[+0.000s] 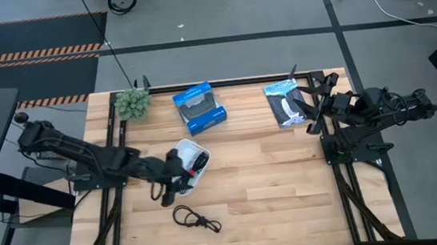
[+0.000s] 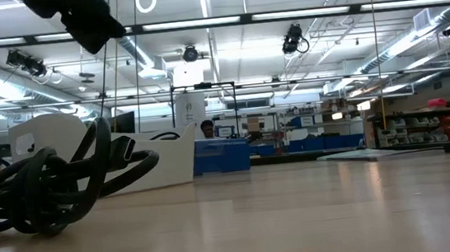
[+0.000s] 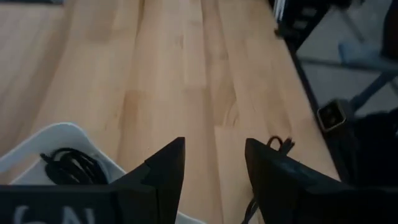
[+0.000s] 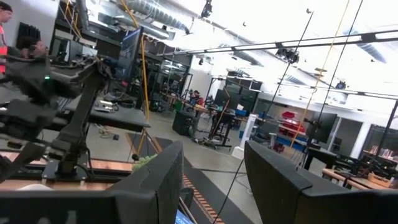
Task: Pick and place USB-C Cables
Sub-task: Put the black cable wire into the white bin
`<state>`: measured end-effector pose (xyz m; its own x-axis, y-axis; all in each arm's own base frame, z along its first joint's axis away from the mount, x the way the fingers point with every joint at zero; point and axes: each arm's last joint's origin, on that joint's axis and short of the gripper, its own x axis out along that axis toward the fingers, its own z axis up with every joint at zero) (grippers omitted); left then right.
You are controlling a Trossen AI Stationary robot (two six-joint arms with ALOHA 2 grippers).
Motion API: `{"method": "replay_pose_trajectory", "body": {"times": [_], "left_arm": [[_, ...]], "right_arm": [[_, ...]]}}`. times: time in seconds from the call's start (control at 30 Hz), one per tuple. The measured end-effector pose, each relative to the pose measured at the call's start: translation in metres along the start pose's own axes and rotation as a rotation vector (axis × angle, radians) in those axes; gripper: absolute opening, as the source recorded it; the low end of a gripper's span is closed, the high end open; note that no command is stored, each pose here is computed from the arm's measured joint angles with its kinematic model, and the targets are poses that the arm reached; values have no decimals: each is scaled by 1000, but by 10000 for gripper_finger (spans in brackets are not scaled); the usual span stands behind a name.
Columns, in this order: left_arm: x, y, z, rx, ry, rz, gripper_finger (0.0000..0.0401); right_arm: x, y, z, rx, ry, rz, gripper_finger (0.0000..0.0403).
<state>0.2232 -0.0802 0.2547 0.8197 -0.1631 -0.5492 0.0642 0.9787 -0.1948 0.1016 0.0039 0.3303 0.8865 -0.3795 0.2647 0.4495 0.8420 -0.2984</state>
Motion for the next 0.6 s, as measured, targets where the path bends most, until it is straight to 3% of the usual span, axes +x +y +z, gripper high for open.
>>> {"method": "replay_pose_trajectory", "body": {"times": [0.27, 0.6], "left_arm": [[34, -34, 21, 110, 131, -18, 182], [67, -65, 29, 211, 372, 14, 267]], "right_arm": [[0, 0, 0, -8, 0, 0, 176], [0, 0, 0, -8, 1, 1, 176]]}}
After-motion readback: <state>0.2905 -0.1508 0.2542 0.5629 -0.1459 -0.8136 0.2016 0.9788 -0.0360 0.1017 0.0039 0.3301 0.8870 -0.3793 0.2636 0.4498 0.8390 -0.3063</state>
